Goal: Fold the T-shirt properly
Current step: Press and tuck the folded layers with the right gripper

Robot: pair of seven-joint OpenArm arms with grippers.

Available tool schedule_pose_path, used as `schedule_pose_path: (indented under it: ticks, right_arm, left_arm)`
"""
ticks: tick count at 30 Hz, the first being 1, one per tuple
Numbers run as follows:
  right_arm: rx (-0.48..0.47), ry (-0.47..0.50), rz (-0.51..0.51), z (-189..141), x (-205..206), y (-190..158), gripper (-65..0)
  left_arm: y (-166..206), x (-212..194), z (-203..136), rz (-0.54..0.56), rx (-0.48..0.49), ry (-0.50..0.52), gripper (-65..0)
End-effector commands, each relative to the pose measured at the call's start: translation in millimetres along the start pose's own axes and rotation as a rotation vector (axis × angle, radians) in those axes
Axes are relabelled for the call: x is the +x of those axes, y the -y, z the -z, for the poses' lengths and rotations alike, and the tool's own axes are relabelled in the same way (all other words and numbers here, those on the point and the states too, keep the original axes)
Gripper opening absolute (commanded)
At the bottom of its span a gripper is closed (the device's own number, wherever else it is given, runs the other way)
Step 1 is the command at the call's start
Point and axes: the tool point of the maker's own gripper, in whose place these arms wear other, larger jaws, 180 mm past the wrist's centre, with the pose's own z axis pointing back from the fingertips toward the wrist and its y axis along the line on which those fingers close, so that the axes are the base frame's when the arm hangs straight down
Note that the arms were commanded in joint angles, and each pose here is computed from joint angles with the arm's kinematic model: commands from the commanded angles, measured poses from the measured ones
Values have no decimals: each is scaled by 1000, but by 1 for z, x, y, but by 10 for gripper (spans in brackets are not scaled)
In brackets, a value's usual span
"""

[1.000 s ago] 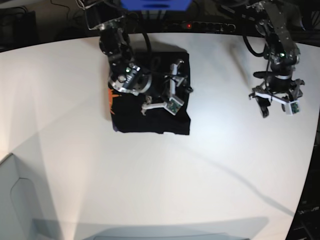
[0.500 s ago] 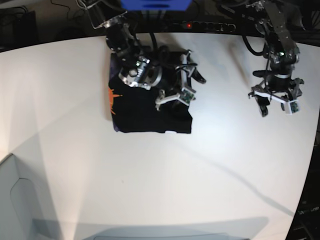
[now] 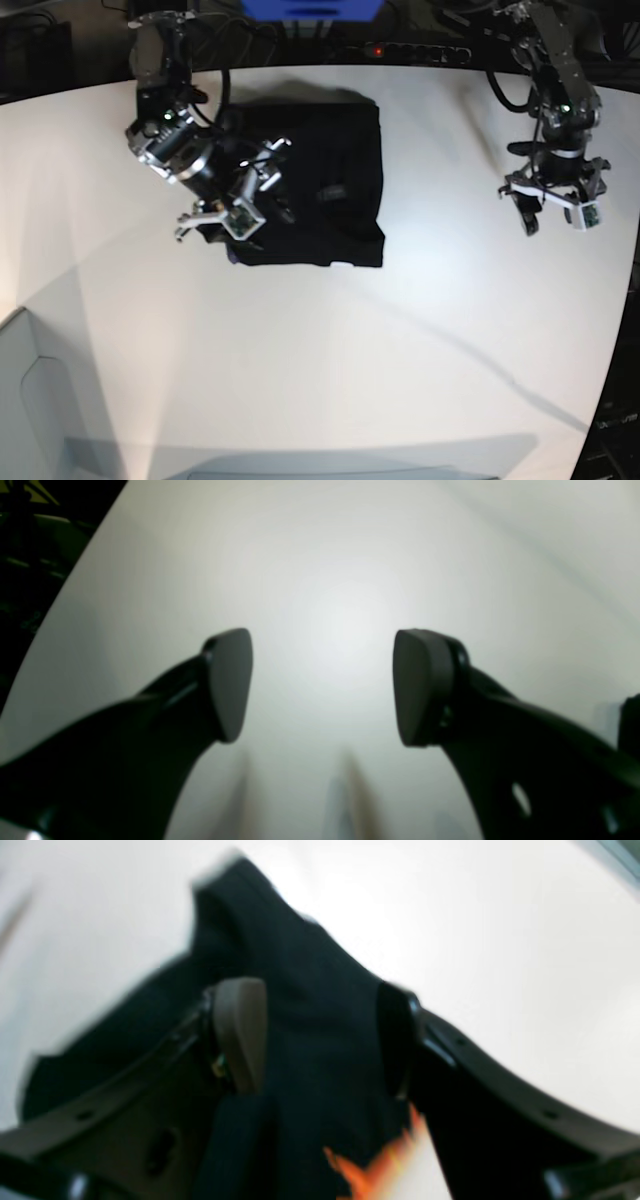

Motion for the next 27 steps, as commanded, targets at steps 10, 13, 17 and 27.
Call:
schedule_pose_path:
  ticks: [10,13,17,27]
  right_arm:
    - [96,-90,95,-22,-47,-50,-650]
    - [170,-135,120,-12,-65,-73,-650]
    - [230,-130,141,-3,-72,-92,-650]
    - [134,127,17,6,27,-50,-650]
  left_arm:
    - [6,25,1,-3,-13,78,-225]
    - [7,29,2,-6,-14,88,-225]
    - [6,30,2,-7,-13,90,-225]
    - [7,26,2,-13,-14,81,-225]
